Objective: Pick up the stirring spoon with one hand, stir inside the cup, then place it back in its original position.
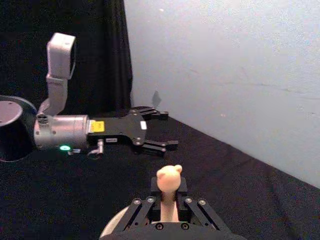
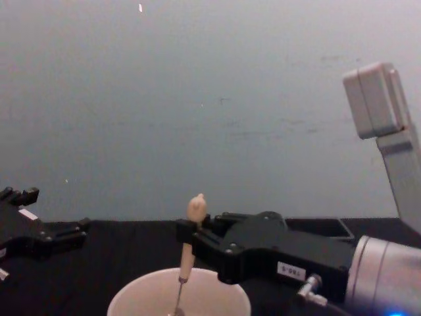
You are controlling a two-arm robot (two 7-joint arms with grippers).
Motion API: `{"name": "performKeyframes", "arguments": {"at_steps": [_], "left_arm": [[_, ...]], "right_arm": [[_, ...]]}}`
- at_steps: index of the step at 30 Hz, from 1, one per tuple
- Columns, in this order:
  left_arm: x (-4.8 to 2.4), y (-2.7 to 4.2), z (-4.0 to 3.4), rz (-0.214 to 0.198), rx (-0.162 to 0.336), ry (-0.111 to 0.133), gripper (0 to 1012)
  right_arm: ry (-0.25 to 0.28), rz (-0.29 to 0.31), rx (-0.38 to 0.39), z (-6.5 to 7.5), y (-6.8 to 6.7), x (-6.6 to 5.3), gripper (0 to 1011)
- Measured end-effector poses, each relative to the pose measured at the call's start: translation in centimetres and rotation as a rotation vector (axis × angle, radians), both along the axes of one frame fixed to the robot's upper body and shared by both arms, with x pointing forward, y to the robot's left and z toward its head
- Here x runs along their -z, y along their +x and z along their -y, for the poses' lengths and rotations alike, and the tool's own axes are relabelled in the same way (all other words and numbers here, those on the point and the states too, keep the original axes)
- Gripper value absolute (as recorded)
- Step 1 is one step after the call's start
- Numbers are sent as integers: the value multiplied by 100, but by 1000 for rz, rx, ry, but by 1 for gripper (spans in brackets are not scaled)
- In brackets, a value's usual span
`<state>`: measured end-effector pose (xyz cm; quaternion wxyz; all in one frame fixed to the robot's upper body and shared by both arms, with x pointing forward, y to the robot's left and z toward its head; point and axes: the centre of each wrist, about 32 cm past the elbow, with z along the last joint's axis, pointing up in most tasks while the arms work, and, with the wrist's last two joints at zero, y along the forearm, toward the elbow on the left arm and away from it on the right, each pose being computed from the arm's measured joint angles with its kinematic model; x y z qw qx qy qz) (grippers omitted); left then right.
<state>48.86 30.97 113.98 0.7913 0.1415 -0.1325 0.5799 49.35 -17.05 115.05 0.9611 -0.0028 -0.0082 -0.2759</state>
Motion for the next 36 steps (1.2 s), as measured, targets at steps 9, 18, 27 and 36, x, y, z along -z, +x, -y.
{"name": "performKeyframes", "arguments": {"at_steps": [9,18,27,36], "left_arm": [[0,0,0,0,0,0,1001],[0,0,0,0,0,0,1001],[0,0,0,0,0,0,1001],[0,0,0,0,0,0,1001]], "right_arm": [[-9,4,39,129,-4,-15,173],[-8,0,42,221,-65,-42,173],[-14,-13,15,236,-138,-37,173],[-9,-17,-24,146,-163,-40,173]]}}
